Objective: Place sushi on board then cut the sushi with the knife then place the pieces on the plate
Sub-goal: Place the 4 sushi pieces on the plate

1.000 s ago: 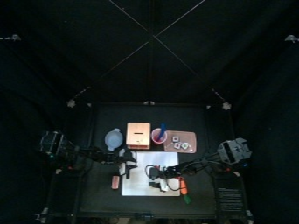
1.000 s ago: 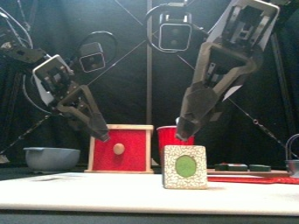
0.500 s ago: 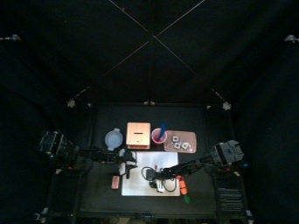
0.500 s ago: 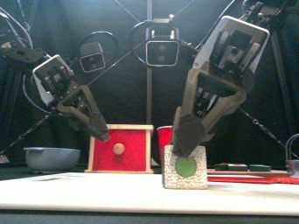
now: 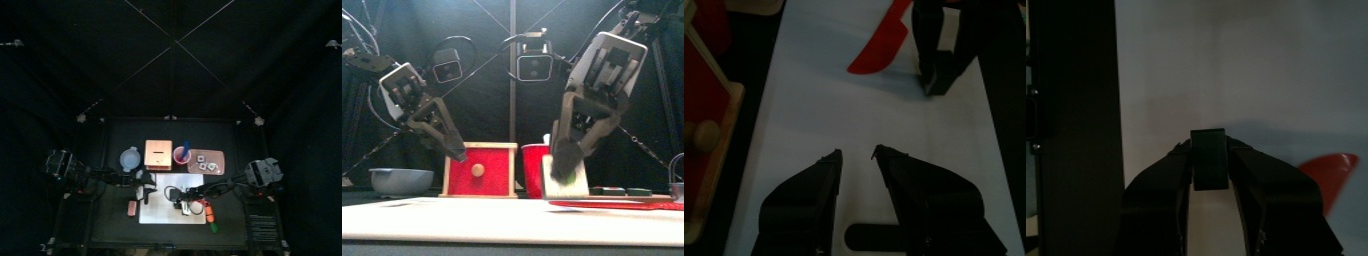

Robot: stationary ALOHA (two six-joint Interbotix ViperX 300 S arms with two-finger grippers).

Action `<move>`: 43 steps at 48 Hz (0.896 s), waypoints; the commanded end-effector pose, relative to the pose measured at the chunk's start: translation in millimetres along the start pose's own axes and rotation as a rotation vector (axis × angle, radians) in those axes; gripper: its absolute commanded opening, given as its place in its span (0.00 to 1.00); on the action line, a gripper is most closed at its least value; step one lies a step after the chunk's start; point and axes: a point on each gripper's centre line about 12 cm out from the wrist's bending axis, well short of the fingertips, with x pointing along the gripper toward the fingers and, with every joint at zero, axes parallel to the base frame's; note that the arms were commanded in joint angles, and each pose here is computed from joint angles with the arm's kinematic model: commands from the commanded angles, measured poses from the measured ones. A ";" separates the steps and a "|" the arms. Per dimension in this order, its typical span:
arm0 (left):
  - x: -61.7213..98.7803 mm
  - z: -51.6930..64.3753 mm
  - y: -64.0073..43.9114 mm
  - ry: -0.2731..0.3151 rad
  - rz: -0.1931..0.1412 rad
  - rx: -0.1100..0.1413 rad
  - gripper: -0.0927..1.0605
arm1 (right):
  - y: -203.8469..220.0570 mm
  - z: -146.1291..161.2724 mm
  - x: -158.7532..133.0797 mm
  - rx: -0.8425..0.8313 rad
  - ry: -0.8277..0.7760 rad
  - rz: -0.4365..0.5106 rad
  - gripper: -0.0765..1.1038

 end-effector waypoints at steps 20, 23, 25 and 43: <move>-0.1 4.9 0.5 -0.016 0.001 -0.002 0.72 | -127.8 -31.9 -139.9 0.266 -0.221 -0.240 0.57; 0.0 5.8 1.8 -0.018 0.005 -0.005 0.72 | -146.0 -43.0 -147.4 0.299 -0.214 -0.293 0.57; 0.2 6.4 1.7 -0.019 0.004 -0.005 0.72 | -158.0 -50.3 -152.1 0.321 -0.206 -0.328 0.57; 0.3 7.1 2.1 -0.021 0.005 -0.007 0.72 | -218.0 -85.0 -158.4 0.414 -0.098 -0.491 0.58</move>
